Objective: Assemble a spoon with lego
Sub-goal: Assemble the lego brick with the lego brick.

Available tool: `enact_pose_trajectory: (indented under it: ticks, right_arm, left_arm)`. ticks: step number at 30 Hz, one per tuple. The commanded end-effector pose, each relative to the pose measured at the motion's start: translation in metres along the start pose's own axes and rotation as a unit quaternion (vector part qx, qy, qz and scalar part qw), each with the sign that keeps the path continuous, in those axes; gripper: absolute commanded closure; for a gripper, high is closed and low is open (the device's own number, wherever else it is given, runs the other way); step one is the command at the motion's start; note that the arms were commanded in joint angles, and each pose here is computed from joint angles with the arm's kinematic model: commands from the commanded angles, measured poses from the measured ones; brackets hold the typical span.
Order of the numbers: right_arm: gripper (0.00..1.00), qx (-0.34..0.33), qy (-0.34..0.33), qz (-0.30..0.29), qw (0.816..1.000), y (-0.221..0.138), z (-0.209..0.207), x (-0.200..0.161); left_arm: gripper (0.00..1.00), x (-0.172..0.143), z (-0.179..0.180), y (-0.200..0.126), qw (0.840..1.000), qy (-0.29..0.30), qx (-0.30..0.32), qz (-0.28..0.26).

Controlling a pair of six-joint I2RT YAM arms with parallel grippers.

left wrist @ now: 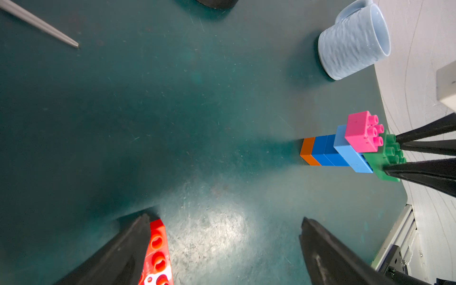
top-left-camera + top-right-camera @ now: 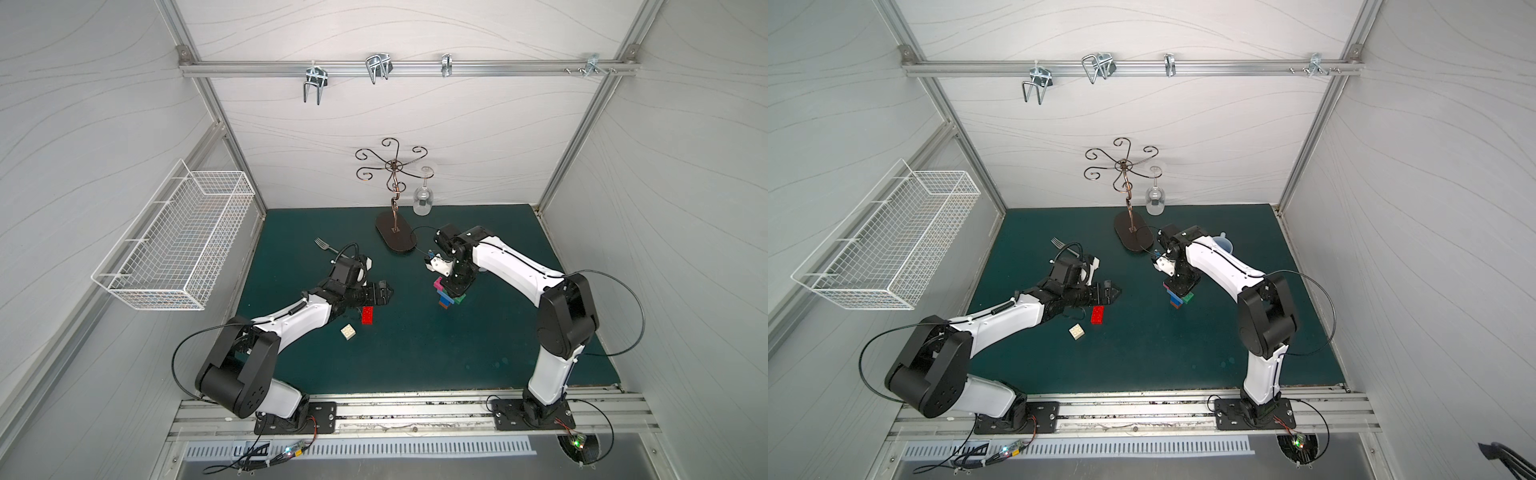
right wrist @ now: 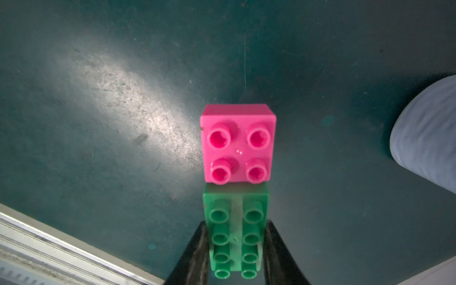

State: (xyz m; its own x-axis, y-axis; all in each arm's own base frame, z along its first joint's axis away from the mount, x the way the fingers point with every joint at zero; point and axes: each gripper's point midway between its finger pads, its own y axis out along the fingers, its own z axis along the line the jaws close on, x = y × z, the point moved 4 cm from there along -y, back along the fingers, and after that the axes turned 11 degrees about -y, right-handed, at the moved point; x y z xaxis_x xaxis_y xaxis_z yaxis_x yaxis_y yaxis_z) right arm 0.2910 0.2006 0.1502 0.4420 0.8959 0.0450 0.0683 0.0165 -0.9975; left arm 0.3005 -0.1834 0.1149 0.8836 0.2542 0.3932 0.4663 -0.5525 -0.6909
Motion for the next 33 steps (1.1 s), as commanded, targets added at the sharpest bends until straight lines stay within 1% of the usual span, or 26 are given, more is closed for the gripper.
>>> enact_pose_trajectory:
  ticks: [1,7,12,16,21,25,28,33]
  right_arm:
    - [0.73,0.012,-0.012,0.017,1.000,0.011,0.004,-0.002]
    - [0.73,0.041,0.014,0.035,0.998,0.018,-0.002,0.001]
    - [0.73,0.046,-0.003,0.066,0.997,0.029,0.005,0.002]
    - [0.74,0.056,-0.002,0.078,0.995,0.037,0.008,0.003]
    - [0.73,0.060,-0.003,0.072,0.996,0.035,0.009,0.009]
    - [0.65,0.049,-0.001,0.057,0.997,0.026,0.006,0.011]
    - [0.54,0.041,0.004,0.042,0.998,0.014,0.003,0.012]
    - [0.47,0.028,0.015,0.021,0.999,0.000,-0.005,0.013]
  left_arm:
    - [0.00,0.008,-0.008,0.001,1.000,0.014,-0.010,-0.012]
    - [0.00,0.007,-0.007,0.001,1.000,0.015,-0.007,-0.009]
    - [0.00,0.008,-0.006,-0.001,1.000,0.020,0.000,-0.012]
    - [0.00,0.006,-0.004,-0.002,1.000,0.019,0.003,-0.012]
    - [0.00,0.006,-0.003,-0.003,1.000,0.021,0.006,-0.014]
    - [0.00,0.005,-0.002,-0.004,1.000,0.020,0.009,-0.013]
    - [0.00,0.004,-0.002,-0.004,1.000,0.020,0.010,-0.013]
    - [0.00,0.005,-0.002,-0.004,1.000,0.020,0.012,-0.014]
